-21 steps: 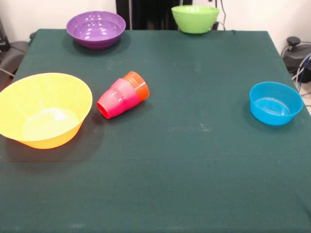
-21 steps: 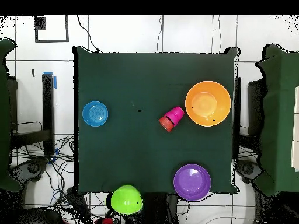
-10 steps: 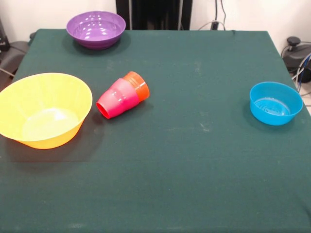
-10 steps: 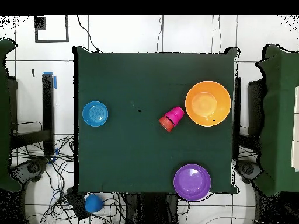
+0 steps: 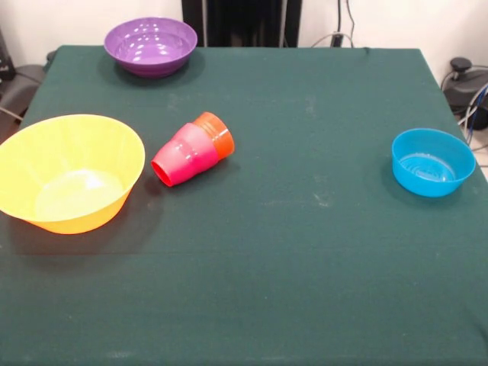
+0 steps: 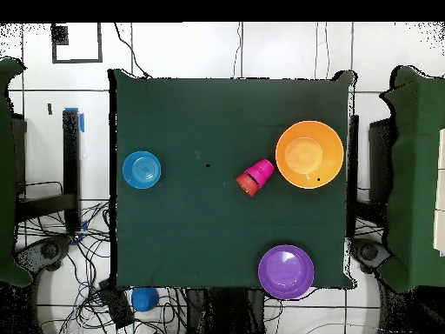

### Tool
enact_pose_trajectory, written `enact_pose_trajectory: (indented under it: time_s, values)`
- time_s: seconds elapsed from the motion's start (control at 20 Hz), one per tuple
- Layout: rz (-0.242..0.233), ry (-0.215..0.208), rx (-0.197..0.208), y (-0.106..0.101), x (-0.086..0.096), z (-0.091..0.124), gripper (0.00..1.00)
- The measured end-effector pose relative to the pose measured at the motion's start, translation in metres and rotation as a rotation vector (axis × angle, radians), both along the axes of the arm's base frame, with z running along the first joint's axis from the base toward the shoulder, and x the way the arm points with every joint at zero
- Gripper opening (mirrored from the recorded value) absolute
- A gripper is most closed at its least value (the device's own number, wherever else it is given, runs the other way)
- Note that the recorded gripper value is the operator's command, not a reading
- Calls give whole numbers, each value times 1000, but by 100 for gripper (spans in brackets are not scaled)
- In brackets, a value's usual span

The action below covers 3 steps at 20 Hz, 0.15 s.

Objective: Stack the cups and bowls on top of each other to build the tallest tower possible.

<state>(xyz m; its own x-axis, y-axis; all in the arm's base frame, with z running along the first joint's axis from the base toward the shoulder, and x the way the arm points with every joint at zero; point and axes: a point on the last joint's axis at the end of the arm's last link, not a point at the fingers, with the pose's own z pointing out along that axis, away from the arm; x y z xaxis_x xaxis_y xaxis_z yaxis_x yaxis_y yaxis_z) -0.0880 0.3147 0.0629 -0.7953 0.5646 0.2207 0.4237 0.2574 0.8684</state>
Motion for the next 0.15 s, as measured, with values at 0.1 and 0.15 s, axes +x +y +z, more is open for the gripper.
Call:
enact_pose_trajectory:
  time_s: [0.1,0.15]
  values:
    - [50,17,59,2,-19,5,100]
    - [64,23,78,2,-25,7,100]
